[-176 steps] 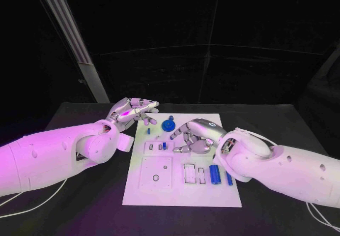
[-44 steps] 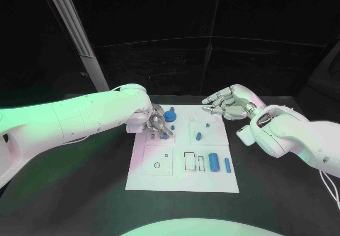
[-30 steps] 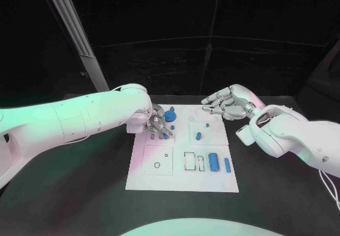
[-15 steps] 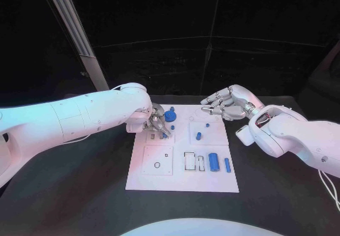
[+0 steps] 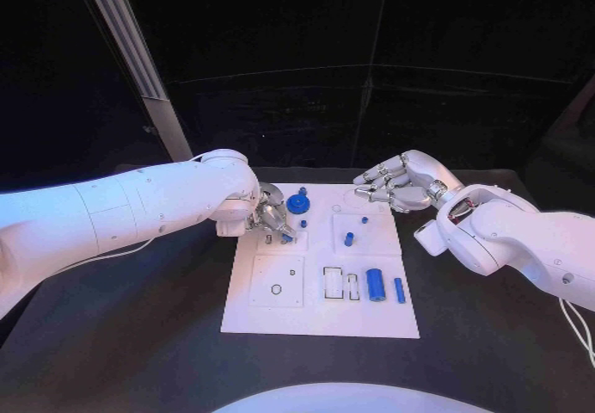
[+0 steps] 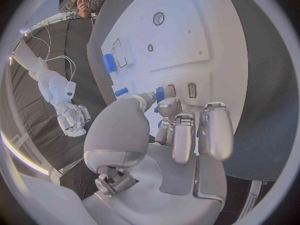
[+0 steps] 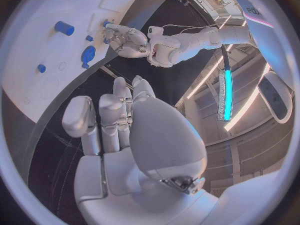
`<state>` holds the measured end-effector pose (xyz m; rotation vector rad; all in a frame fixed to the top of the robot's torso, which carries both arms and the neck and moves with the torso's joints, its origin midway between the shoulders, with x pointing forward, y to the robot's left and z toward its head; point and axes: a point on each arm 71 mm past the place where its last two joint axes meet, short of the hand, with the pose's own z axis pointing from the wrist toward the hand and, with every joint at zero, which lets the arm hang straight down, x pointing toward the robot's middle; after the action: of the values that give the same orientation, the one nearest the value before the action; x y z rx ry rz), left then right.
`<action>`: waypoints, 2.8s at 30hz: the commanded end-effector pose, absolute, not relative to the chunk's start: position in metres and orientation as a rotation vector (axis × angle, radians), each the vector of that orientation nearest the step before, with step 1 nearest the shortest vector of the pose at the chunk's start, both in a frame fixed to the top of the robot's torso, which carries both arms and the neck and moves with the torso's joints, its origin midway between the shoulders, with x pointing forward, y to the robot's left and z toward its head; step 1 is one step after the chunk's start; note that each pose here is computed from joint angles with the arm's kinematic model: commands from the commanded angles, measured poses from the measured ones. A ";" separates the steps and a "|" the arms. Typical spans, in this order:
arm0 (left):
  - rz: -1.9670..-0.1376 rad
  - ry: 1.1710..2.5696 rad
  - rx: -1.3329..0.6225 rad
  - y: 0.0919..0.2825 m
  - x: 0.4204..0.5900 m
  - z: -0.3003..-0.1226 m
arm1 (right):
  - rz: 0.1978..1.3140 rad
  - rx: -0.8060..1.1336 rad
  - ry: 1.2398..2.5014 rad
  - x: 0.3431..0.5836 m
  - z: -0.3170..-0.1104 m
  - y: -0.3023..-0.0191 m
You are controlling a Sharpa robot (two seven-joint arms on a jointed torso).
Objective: Assemble the parts on the task board
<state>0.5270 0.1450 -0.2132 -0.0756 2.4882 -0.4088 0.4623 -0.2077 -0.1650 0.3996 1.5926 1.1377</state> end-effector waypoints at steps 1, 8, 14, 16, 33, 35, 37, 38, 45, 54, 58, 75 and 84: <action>-0.444 2.443 -0.129 0.145 0.527 -0.210 | 1.145 0.397 1.605 0.463 -0.165 -0.207; -0.465 2.372 -0.194 0.153 0.522 -0.208 | 1.143 0.398 1.608 0.463 -0.165 -0.207; -0.452 2.334 -0.203 0.157 0.519 -0.210 | 1.141 0.399 1.608 0.464 -0.165 -0.208; -0.442 2.324 -0.201 0.158 0.519 -0.211 | 1.141 0.399 1.608 0.464 -0.165 -0.208; -0.357 2.336 -0.147 0.157 0.515 -0.222 | 1.140 0.399 1.608 0.463 -0.165 -0.209; -0.346 2.347 -0.141 0.157 0.515 -0.223 | 1.140 0.399 1.608 0.463 -0.165 -0.209; -0.332 2.356 -0.140 0.158 0.514 -0.224 | 1.140 0.399 1.608 0.463 -0.165 -0.209; -0.327 2.360 -0.139 0.158 0.514 -0.224 | 1.141 0.399 1.608 0.463 -0.165 -0.208; -0.311 2.401 -0.106 0.156 0.510 -0.226 | 1.142 0.398 1.609 0.464 -0.166 -0.208; -0.310 2.415 -0.090 0.154 0.509 -0.227 | 1.145 0.396 1.610 0.464 -0.166 -0.207; -0.309 2.417 -0.089 0.155 0.508 -0.227 | 1.145 0.396 1.610 0.464 -0.166 -0.207; -0.306 2.434 -0.093 0.151 0.513 -0.228 | 1.148 0.394 1.615 0.464 -0.166 -0.205; -0.304 2.480 -0.093 0.149 0.515 -0.230 | 1.150 0.390 1.634 0.463 -0.167 -0.204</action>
<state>0.5175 0.1488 -0.2263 -0.1032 2.4300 -0.3191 0.4636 -0.2058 -0.1673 0.3973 1.6190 1.1409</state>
